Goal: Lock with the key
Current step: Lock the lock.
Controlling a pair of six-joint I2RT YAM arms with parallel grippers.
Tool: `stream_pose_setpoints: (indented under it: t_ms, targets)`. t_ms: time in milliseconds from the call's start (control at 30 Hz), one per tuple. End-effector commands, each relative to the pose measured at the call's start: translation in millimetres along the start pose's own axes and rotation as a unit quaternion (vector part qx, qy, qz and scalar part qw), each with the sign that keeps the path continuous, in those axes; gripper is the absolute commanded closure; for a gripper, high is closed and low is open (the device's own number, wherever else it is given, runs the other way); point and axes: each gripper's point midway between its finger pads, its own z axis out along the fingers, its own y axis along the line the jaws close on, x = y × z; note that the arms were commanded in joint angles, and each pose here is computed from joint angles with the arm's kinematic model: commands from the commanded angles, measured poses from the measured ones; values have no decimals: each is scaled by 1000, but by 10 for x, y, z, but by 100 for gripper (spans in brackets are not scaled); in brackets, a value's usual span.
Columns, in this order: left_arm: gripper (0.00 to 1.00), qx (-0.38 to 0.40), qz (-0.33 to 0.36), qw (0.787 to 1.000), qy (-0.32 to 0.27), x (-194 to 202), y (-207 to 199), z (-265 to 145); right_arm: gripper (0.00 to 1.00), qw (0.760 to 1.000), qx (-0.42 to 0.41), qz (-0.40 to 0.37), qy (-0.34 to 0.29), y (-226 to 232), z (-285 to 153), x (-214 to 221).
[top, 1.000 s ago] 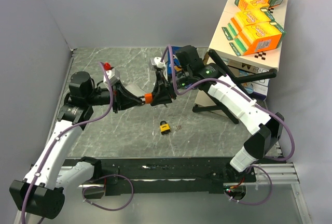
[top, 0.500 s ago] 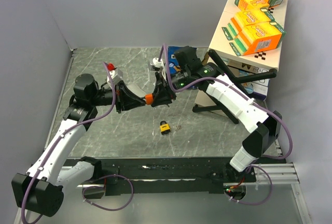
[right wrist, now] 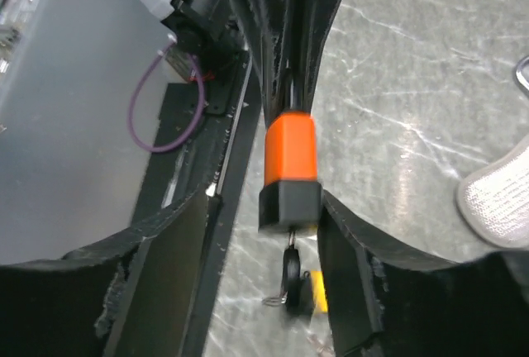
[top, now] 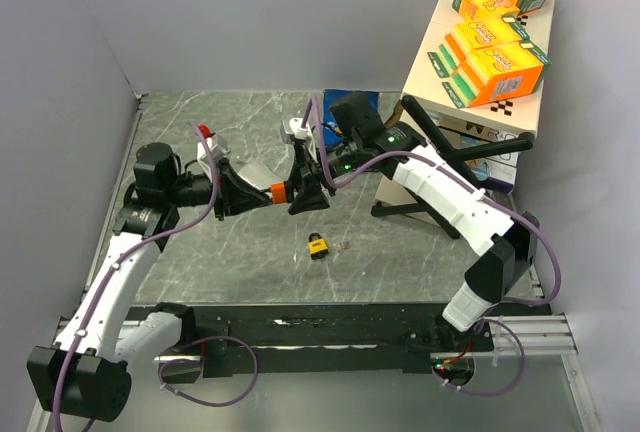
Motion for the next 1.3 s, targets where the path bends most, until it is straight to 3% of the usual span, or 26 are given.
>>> stream_pose_setpoints:
  t_ms: [0,767,1167,1267]
  targets:
    - [99,6,50,999,17,-86,-31,-157,36,999,-1,-47,-7,15,-156,-69]
    - [99,12,78,996,35,-42,-18,-181,47,999,20,-37,-10,-144,-182,-85]
    - [99,13,65,997,38,-27,11,-173,77,998,27,-45,22,-213,-127,59]
    - [99,15,63,997,37,-26,13,-168,96,998,24,-47,33,-187,-144,118]
